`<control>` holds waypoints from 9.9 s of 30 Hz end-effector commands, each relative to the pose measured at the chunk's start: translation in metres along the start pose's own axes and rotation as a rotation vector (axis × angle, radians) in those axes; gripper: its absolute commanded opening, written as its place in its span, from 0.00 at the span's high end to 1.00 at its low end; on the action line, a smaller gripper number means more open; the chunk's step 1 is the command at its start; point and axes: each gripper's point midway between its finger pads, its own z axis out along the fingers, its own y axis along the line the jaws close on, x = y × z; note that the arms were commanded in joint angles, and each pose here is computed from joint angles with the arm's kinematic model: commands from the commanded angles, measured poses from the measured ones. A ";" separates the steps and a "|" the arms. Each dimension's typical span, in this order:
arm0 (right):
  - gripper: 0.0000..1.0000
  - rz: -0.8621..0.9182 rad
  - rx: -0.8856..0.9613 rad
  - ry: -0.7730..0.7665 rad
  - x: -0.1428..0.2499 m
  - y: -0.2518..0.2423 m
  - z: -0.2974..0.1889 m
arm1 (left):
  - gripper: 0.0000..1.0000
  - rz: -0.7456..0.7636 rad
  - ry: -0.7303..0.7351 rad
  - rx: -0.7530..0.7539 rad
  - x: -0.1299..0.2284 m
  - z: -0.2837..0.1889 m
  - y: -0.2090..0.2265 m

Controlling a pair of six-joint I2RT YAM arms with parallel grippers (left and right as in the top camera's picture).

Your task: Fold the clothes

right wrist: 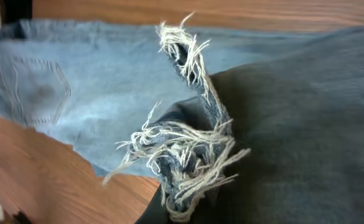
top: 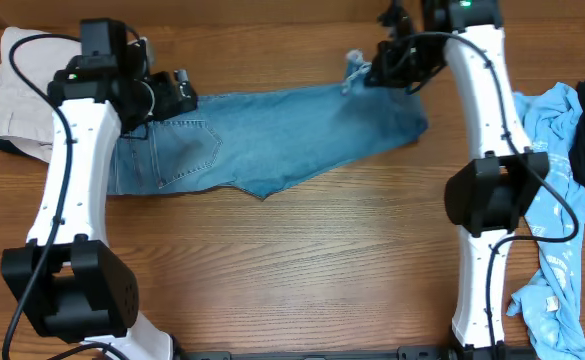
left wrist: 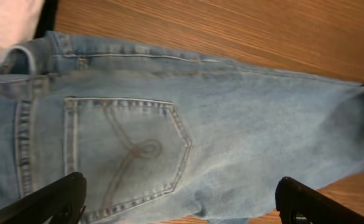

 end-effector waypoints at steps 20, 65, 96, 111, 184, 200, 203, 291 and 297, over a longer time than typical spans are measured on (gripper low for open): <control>0.96 -0.172 0.207 -0.238 -0.040 0.129 0.041 | 0.00 -0.004 0.004 0.026 -0.002 0.003 -0.003; 0.18 0.014 0.142 -0.133 -0.005 0.108 0.021 | 0.00 -0.022 0.105 -0.060 0.032 -0.037 0.025; 0.05 0.033 0.168 -0.068 0.005 0.062 0.002 | 0.00 0.018 0.067 -0.170 0.078 0.038 0.199; 0.04 0.024 0.163 -0.086 0.001 0.065 0.002 | 0.21 0.000 0.181 0.061 0.109 0.124 0.185; 0.96 0.187 0.000 0.072 0.010 -0.038 0.190 | 0.96 0.258 -0.399 0.271 -0.032 -0.049 -0.146; 0.96 0.248 -0.097 0.040 -0.004 -0.049 0.160 | 0.96 0.387 -0.220 0.335 0.029 0.085 -0.218; 0.53 0.244 -0.225 -0.052 -0.034 -0.043 0.117 | 0.96 0.383 -0.218 0.329 0.030 0.087 -0.216; 0.00 0.601 0.125 -0.256 -0.013 -0.180 -0.094 | 0.00 0.567 -0.132 -0.136 0.025 0.059 -0.201; 0.00 0.653 0.145 -0.230 0.003 -0.195 -0.102 | 0.00 0.696 -0.126 -0.234 0.072 0.116 -0.232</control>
